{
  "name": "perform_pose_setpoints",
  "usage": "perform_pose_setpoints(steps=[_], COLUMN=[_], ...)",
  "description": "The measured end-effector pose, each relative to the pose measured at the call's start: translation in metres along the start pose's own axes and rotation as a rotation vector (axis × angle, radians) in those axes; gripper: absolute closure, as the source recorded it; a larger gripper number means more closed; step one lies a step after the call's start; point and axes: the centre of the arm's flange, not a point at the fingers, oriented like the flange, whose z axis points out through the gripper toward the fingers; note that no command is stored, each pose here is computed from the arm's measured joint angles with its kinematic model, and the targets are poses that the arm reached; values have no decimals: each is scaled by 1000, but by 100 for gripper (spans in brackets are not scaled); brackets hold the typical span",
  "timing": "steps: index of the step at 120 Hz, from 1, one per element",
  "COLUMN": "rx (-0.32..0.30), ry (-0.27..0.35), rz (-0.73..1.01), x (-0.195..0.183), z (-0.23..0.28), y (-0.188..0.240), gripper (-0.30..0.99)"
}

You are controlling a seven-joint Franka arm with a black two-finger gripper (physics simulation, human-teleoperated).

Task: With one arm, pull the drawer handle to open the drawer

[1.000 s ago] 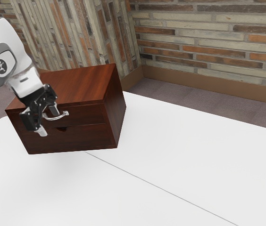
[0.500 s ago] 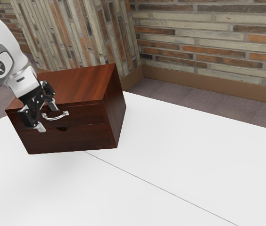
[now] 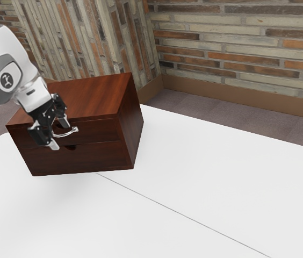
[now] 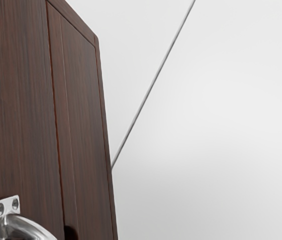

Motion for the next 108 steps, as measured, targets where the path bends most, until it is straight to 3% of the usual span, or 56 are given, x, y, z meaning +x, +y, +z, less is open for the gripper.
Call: perform_pose_setpoints(steps=[30,55,72,108], rx=[18,13,16,7], ry=[-3,-5,-2,6], rz=[-35,-47,-54,-66], x=[-11,-10,-10,-10], z=[8,15,13,14], y=[-2,2,10,29], gripper=[15,8,15,14])
